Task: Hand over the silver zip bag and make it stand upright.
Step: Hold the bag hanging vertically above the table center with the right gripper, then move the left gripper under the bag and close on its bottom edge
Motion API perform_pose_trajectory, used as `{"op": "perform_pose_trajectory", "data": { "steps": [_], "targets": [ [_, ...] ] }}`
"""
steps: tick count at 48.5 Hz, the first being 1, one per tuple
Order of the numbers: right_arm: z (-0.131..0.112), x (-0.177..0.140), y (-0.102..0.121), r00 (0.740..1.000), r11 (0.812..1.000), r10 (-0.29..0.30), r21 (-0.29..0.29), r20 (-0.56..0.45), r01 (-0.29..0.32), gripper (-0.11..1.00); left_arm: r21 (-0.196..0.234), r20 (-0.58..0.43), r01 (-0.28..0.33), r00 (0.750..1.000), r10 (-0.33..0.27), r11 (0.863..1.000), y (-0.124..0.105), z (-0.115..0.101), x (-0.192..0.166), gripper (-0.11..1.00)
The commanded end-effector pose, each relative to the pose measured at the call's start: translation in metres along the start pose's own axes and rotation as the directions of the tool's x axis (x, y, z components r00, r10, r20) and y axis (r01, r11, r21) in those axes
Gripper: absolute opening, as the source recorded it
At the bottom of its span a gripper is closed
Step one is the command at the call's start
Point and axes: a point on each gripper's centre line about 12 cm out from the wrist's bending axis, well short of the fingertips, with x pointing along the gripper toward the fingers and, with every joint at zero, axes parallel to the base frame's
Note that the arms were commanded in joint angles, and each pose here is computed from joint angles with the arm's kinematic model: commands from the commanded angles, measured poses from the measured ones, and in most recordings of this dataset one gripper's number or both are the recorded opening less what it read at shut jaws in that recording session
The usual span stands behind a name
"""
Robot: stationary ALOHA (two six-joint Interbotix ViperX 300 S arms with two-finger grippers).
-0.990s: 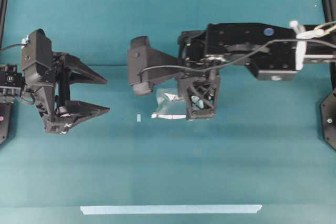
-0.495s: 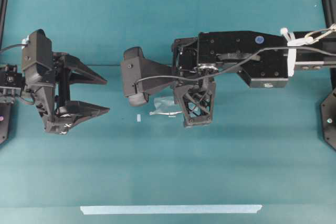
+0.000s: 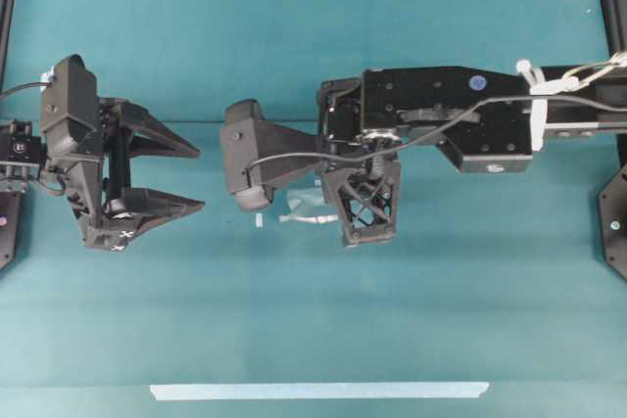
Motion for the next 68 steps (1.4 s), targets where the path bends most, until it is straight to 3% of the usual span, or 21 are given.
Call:
{"op": "perform_pose_trajectory", "data": {
  "steps": [1,43,54,68],
  "targets": [
    [0.004,-0.012,0.001,1.000,1.000,-0.006,-0.004,0.025,0.006,0.04,0.002,0.024,0.006,1.000,-0.006,1.000,-0.002,0.006,0.000,0.94],
    [0.004,0.001,-0.006,1.000,0.999,-0.004,0.032,0.007,0.004,0.04,0.019,0.024,0.011,1.000,-0.011,1.000,-0.002,0.002,0.005,0.94],
    [0.006,0.001,-0.001,1.000,1.000,-0.005,0.023,0.018,0.005,0.04,0.020,0.090,0.025,0.996,-0.026,0.999,0.002,-0.009,0.018,0.94],
    [0.007,0.002,0.001,1.000,1.000,-0.001,0.025,0.025,0.001,0.04,0.022,0.032,0.016,0.999,-0.017,1.000,0.006,-0.031,0.049,0.94]
  ]
}}
